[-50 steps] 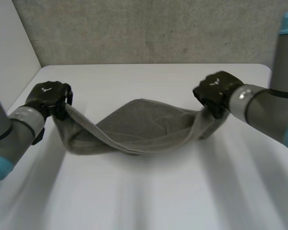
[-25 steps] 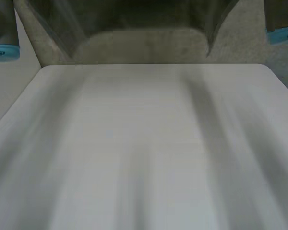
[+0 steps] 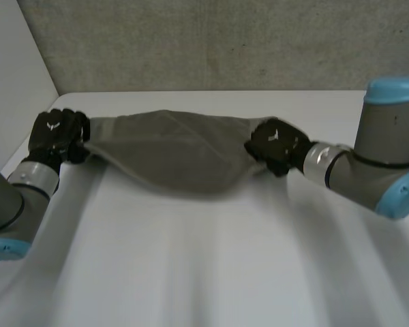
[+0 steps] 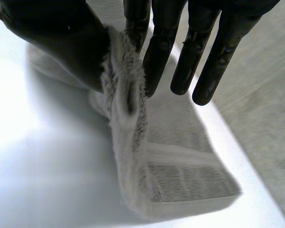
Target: Fold the towel.
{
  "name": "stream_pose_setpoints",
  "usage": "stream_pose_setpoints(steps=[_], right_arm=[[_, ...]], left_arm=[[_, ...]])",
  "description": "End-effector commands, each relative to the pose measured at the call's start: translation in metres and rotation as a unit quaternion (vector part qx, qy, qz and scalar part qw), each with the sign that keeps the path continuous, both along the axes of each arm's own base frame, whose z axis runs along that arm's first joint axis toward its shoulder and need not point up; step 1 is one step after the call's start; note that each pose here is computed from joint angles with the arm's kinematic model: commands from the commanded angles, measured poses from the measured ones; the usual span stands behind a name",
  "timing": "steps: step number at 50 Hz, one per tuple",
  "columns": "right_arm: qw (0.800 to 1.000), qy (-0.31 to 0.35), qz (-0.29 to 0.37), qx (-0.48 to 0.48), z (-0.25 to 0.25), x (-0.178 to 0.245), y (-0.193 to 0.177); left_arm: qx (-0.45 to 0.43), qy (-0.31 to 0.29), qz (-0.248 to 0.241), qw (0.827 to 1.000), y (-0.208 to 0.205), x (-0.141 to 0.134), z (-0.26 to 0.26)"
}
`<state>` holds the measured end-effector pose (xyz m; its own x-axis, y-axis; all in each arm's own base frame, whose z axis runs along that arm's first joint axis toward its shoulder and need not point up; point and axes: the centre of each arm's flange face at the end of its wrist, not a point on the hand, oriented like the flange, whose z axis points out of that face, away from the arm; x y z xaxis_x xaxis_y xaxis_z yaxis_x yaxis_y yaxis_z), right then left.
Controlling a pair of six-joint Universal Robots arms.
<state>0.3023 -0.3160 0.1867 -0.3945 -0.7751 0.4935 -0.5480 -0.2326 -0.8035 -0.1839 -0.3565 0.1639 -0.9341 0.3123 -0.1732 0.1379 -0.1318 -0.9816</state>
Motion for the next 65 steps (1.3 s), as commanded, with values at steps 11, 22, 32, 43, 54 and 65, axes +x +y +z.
stream_pose_setpoints(steps=[11, 22, 32, 43, 54, 65], right_arm=[[0.998, -0.024, -0.061, 0.02, 0.068, -0.046, 0.045], [0.991, -0.036, -0.117, 0.061, 0.12, -0.085, 0.06], [0.987, -0.005, -0.125, 0.105, 0.107, -0.09, 0.033], [0.981, 0.022, -0.131, 0.143, 0.022, -0.043, -0.041], [0.982, -0.006, -0.173, 0.078, -0.012, -0.022, -0.088], [0.979, -0.016, -0.2, 0.034, -0.026, -0.02, -0.112]], left_arm=[[0.019, -0.039, 0.021, 0.999, 0.043, 0.04, 0.036], [-0.016, 0.047, 0.028, 0.998, 0.073, 0.057, 0.095], [0.056, 0.065, 0.0, 0.996, 0.057, 0.052, 0.057], [0.09, -0.01, -0.072, 0.993, -0.018, 0.004, -0.005], [0.057, -0.026, -0.027, 0.998, -0.087, -0.004, -0.026], [0.052, -0.065, 0.001, 0.997, -0.118, -0.006, -0.046]])
